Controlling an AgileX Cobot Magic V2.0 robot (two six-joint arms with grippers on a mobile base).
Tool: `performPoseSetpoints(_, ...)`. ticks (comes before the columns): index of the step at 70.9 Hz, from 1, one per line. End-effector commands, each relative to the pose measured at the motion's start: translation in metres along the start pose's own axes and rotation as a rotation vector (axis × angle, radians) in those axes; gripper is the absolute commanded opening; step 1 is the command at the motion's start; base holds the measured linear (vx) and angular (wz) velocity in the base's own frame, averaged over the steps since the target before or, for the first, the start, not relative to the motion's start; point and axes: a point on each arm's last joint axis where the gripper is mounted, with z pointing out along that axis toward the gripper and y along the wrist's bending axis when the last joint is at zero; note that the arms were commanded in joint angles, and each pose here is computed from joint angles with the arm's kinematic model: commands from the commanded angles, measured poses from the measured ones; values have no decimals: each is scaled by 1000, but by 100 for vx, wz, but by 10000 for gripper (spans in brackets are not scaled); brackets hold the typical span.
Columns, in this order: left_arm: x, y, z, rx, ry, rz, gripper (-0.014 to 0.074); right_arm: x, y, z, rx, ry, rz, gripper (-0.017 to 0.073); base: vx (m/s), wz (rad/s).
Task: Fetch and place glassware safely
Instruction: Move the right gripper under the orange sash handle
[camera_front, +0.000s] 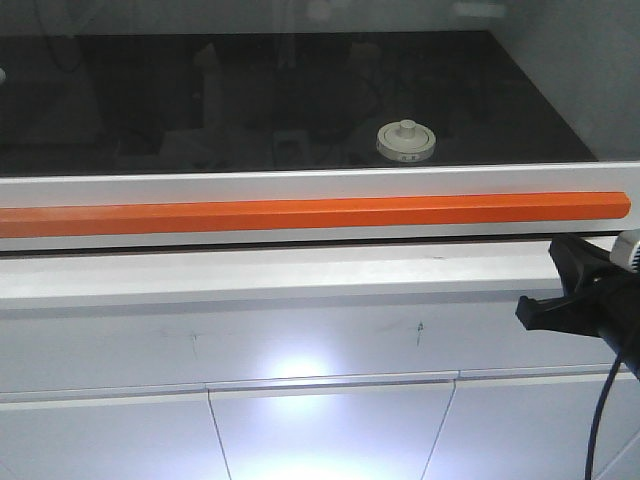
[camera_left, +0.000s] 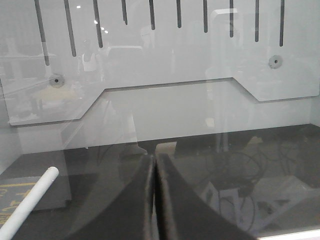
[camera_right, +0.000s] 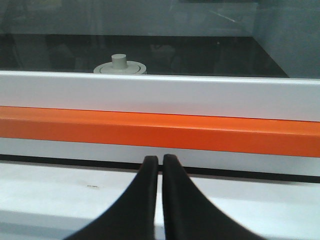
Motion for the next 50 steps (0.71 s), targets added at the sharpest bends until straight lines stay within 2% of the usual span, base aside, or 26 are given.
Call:
performPoseSetpoints(1, -19, -1, -1, 7, -108, 0, -7, -10, 0, 13, -3, -144, 5, -1, 0, 0)
performPoseSetpoints(17, -18, -1, -1, 7, -99, 0, -7, 15, -1, 38, -3, -174, -10, -1, 0, 0)
performPoseSetpoints(30, -17, -1, -1, 7, -87, 0, -7, 30, -4, 49, 24, -181, 9, -1, 0, 0)
performPoseSetpoints(50, -17, -1, -1, 6, -93, 7, -7, 38, -6, 71, 44, -172, 11, -1, 0, 0)
